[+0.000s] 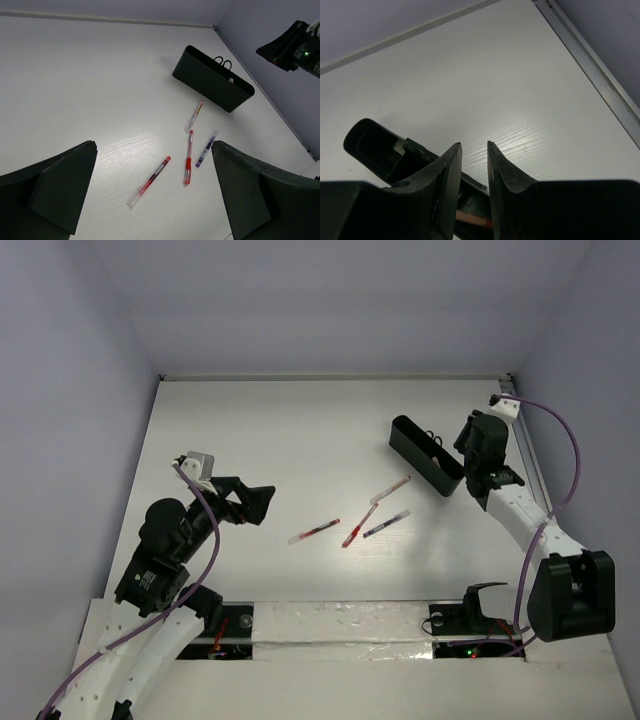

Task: Sort the stationery into containers
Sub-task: Move the pen to the center of the board, then pick up the pen from the center of the board, then place the pen in the storage box, then pick up the pen from the center of the board.

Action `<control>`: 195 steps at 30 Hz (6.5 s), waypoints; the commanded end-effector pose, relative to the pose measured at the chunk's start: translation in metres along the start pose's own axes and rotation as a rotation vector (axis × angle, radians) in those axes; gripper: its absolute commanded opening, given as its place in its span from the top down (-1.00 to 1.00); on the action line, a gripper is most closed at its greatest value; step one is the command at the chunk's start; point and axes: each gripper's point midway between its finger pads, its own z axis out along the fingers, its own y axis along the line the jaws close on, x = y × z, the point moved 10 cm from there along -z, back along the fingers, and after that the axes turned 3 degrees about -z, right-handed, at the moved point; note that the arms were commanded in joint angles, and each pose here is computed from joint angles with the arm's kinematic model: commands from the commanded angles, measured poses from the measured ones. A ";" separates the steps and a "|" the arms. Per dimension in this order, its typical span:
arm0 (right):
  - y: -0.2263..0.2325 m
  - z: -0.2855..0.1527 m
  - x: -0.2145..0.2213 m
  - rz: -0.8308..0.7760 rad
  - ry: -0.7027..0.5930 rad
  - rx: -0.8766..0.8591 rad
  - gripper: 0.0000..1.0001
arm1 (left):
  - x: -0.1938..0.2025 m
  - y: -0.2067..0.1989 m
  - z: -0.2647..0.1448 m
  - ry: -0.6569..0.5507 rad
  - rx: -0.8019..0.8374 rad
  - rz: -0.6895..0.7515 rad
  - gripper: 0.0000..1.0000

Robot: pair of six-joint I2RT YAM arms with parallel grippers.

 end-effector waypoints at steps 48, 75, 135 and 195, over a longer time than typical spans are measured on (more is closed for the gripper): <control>0.102 -0.006 0.134 -0.045 0.562 -0.223 -0.05 | -0.005 0.002 0.006 -0.029 -0.001 0.011 -0.98; 0.171 0.017 0.146 -0.251 0.580 -0.256 0.28 | -0.006 0.001 0.003 -0.040 0.005 0.014 -0.98; 0.017 0.012 -0.041 -0.060 -0.260 0.200 1.00 | -0.006 0.000 0.002 -0.043 0.015 0.014 -0.98; 0.150 -0.105 0.049 -0.402 0.389 -1.145 0.27 | -0.008 0.002 0.003 -0.048 -0.020 0.012 -0.98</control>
